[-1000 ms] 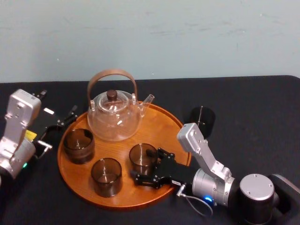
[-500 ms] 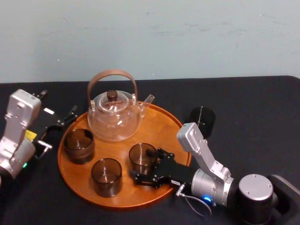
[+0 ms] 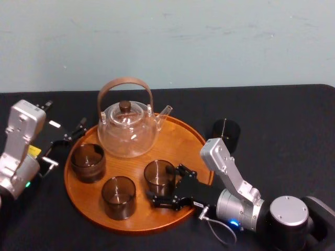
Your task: Pick up the glass from the table and place it on the tray.
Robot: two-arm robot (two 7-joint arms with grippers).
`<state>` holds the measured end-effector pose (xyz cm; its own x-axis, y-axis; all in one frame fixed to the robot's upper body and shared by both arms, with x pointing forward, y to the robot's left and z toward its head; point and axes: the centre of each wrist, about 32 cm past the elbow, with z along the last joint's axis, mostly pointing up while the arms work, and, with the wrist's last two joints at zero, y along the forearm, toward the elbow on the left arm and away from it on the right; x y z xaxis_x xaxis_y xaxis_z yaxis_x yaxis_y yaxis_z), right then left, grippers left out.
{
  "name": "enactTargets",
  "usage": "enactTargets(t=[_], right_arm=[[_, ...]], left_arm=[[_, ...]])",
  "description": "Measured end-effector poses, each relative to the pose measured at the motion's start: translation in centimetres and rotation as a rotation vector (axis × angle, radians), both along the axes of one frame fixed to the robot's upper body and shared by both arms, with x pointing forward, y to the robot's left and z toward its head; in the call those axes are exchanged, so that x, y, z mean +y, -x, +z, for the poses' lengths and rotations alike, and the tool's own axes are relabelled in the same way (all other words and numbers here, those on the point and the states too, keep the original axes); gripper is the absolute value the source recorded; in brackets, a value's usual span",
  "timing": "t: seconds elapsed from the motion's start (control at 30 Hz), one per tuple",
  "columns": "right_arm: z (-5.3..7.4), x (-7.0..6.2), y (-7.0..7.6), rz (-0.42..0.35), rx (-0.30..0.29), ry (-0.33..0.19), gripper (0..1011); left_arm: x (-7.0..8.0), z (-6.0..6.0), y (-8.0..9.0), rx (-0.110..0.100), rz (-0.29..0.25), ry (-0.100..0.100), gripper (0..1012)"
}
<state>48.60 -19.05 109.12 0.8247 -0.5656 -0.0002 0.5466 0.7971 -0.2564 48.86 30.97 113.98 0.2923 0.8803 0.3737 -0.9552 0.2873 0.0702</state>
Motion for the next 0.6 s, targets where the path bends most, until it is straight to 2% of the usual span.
enactTargets(t=[0.6], right_arm=[[1.9,-1.1,1.7,-0.001,-0.080,-0.014,1002]], left_arm=[[0.0,0.0,0.0,0.000,0.000,0.000,1001]])
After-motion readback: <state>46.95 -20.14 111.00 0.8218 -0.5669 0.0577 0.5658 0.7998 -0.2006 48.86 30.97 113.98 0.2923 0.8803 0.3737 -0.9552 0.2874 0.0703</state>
